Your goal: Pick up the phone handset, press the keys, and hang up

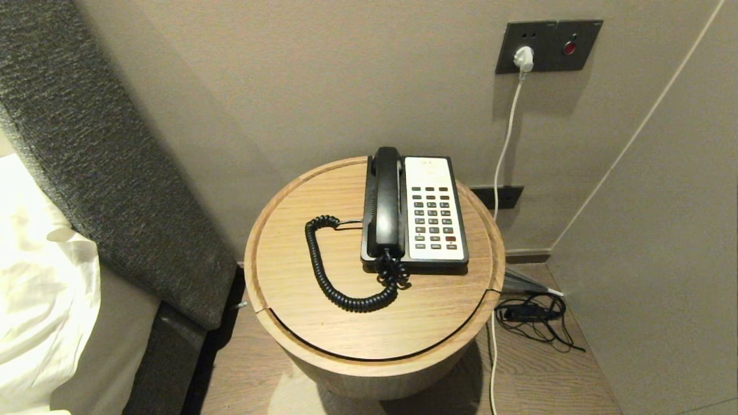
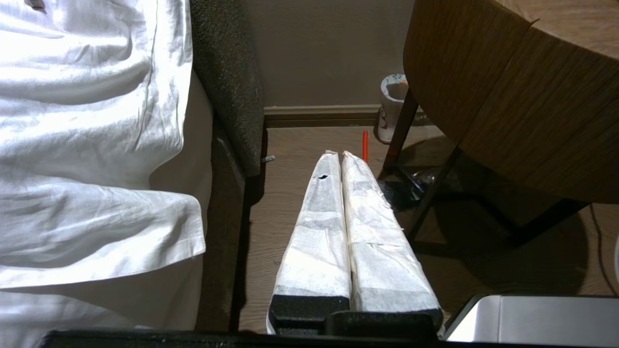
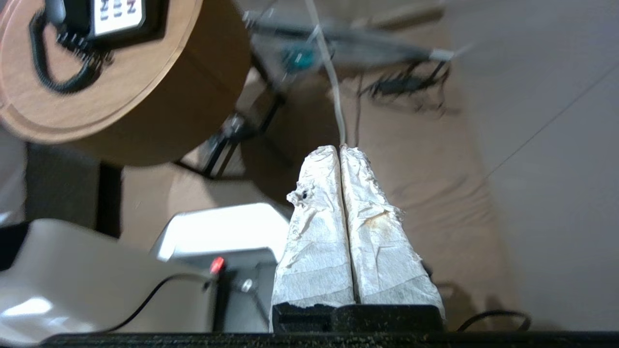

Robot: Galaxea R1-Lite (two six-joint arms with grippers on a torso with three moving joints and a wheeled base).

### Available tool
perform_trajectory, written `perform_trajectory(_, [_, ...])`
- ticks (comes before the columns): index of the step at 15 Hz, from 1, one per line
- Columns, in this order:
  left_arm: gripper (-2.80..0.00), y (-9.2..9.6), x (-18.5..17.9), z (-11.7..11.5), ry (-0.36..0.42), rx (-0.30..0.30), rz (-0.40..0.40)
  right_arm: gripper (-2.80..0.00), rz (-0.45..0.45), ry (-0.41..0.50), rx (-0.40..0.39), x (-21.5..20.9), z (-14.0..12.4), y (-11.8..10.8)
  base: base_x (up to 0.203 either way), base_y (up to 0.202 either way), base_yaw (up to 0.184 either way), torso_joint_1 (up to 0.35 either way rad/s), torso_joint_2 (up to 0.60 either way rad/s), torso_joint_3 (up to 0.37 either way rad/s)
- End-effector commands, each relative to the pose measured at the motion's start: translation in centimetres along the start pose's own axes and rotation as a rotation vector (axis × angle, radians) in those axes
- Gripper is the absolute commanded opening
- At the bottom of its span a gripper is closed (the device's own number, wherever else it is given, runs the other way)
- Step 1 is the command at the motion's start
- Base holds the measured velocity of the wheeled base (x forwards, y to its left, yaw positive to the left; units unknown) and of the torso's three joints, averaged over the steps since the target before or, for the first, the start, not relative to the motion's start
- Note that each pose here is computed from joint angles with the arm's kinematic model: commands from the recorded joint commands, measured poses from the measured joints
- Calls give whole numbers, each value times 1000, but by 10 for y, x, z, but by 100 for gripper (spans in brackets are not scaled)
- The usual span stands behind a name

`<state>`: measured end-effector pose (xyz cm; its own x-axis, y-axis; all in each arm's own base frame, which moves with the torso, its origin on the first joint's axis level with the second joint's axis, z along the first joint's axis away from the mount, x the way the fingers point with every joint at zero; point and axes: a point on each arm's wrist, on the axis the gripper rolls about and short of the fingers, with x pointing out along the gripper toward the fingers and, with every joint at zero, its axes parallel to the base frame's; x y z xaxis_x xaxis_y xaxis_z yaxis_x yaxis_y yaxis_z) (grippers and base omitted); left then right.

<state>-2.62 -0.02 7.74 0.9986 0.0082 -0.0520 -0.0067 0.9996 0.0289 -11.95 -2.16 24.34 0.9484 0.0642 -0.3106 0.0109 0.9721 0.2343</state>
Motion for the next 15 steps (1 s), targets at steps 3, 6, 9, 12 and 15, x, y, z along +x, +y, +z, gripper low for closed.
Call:
perform_trajectory(3, [-280, 0, 1, -1, 6, 34, -5, -280, -90, -126, 24, -4, -2, -4, 0, 0, 0, 0, 0, 0])
perform_trajectory(6, [-280, 0, 1, -2, 3, 29, -4, -280, -101, -55, -9, -4, -4, -4, 0, 0, 0, 0, 0, 0])
perform_trajectory(9, [-280, 0, 1, -2, 2, 22, -2, -280, -117, -64, -11, 8, 20, 9, 0, 0, 0, 0, 0, 0])
perform_trajectory(12, [-280, 0, 1, -2, 2, 20, -2, -280, -129, -44, -9, 9, 15, 11, 0, 0, 0, 0, 0, 0])
perform_trajectory(15, [-280, 0, 1, -2, 2, 20, -1, -280, -214, 2, 3, 1, -6, 15, 0, 0, 0, 0, 0, 0])
